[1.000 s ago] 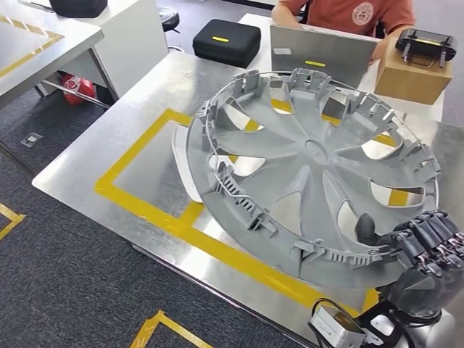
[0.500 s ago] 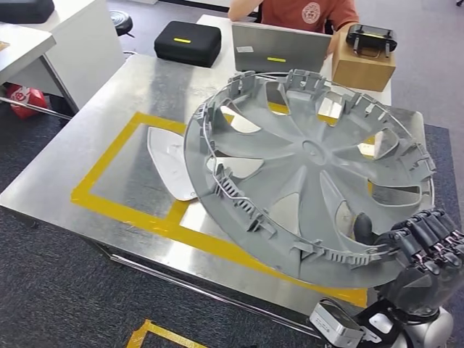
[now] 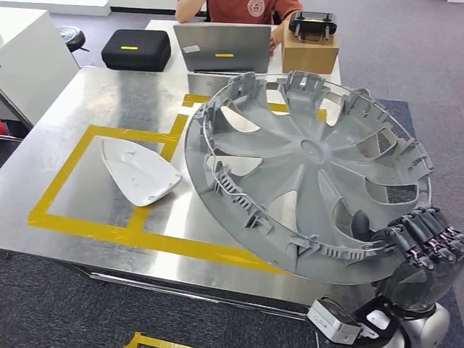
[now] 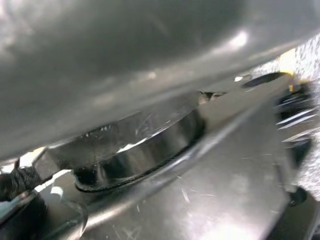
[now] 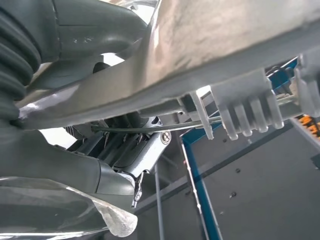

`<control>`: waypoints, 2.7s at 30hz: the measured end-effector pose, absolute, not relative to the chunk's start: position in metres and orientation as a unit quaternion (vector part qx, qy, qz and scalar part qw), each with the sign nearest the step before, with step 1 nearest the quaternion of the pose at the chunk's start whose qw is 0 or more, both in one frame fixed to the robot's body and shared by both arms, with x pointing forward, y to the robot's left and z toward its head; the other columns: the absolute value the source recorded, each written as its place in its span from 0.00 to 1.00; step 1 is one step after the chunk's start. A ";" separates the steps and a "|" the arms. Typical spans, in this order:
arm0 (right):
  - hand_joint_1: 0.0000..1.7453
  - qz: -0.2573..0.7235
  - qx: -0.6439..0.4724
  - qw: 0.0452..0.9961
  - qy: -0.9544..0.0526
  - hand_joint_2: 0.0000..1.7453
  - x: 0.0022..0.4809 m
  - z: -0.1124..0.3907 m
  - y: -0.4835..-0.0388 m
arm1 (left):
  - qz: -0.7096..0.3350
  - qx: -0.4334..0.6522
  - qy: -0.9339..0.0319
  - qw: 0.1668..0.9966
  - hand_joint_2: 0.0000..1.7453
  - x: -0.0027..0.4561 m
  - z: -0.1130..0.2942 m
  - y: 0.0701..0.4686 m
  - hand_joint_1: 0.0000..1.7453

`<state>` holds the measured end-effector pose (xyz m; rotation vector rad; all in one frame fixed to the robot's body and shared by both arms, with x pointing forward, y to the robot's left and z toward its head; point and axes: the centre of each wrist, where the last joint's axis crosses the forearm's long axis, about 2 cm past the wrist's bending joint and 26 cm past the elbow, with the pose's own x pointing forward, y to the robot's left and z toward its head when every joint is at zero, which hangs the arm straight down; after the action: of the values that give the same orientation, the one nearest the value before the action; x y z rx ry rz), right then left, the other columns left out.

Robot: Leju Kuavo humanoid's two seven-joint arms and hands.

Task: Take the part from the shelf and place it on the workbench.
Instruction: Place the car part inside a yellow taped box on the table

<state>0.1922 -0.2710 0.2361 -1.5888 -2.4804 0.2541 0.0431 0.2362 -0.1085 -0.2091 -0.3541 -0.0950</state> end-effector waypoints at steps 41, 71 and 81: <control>1.00 0.098 -0.543 0.090 -0.829 1.00 0.192 0.235 -0.272 | -0.048 -0.105 -0.185 0.976 0.00 0.051 -0.108 0.236 0.00; 1.00 0.209 -0.637 0.239 -0.703 1.00 0.244 0.171 -0.318 | -0.042 -0.092 -0.179 0.979 0.00 0.038 -0.111 0.262 0.00; 1.00 0.216 -0.631 0.240 -0.705 1.00 0.245 0.169 -0.315 | -0.047 -0.088 -0.176 0.979 0.00 0.038 -0.111 0.262 0.00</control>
<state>0.2445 -0.3146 0.1689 -1.7276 -1.9297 0.5914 0.0383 0.2624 -0.1111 -0.1774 -0.3552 -0.0937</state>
